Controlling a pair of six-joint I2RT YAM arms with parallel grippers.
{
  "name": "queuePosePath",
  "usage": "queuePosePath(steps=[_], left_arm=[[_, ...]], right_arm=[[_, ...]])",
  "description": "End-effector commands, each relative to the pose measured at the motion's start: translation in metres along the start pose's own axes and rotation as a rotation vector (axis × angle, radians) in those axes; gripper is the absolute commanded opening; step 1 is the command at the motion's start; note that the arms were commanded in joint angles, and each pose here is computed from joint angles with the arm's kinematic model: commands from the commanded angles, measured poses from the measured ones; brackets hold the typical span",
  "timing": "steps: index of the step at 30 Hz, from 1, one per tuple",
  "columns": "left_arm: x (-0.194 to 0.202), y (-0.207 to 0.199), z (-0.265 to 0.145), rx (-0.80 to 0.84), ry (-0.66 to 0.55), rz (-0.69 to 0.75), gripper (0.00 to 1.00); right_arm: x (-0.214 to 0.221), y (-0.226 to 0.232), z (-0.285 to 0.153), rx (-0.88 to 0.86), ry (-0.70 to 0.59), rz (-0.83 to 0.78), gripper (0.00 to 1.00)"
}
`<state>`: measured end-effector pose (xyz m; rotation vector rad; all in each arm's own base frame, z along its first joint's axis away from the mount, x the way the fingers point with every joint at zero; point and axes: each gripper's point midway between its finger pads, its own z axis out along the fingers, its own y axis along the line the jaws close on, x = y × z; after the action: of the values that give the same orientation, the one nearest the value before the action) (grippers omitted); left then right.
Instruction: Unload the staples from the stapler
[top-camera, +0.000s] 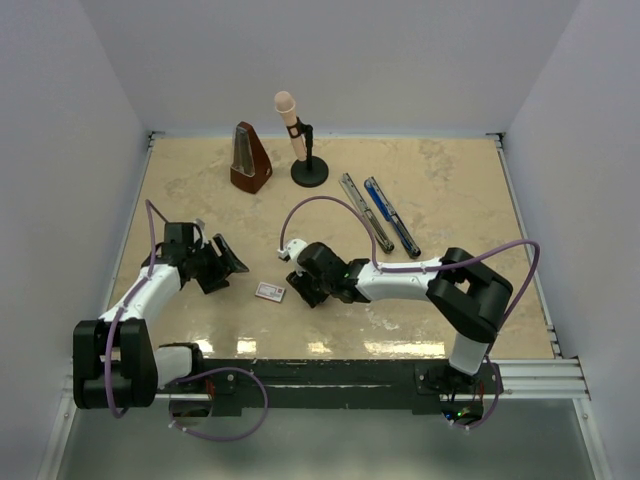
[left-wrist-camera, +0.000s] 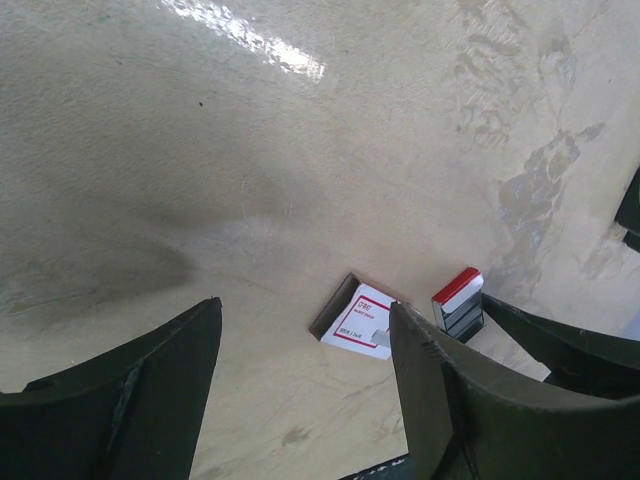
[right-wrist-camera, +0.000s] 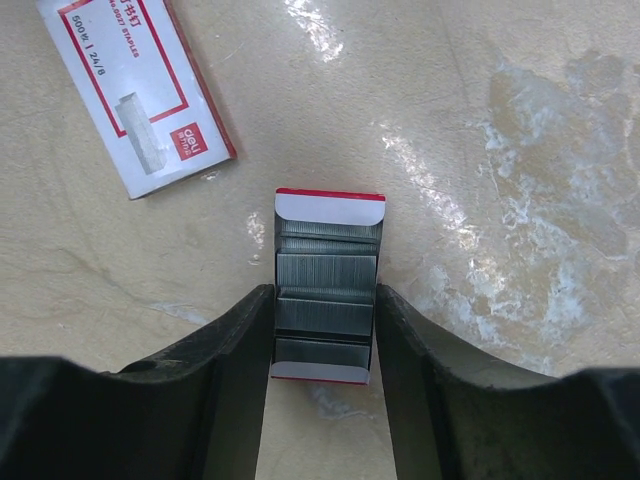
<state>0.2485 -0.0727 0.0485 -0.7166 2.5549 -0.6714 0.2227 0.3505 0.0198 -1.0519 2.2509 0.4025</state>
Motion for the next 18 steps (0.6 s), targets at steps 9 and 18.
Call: queuePosePath(steps=[9,18], left_arm=[[0.018,-0.014,0.011,0.045,0.049,0.056,0.63],[0.023,-0.018,0.013,0.07,0.066,0.086,0.57]], right_arm=[[0.009,0.014,-0.002,-0.084,0.006,-0.007,0.41],[0.021,0.027,-0.001,-0.119,0.023,-0.016,0.4]])
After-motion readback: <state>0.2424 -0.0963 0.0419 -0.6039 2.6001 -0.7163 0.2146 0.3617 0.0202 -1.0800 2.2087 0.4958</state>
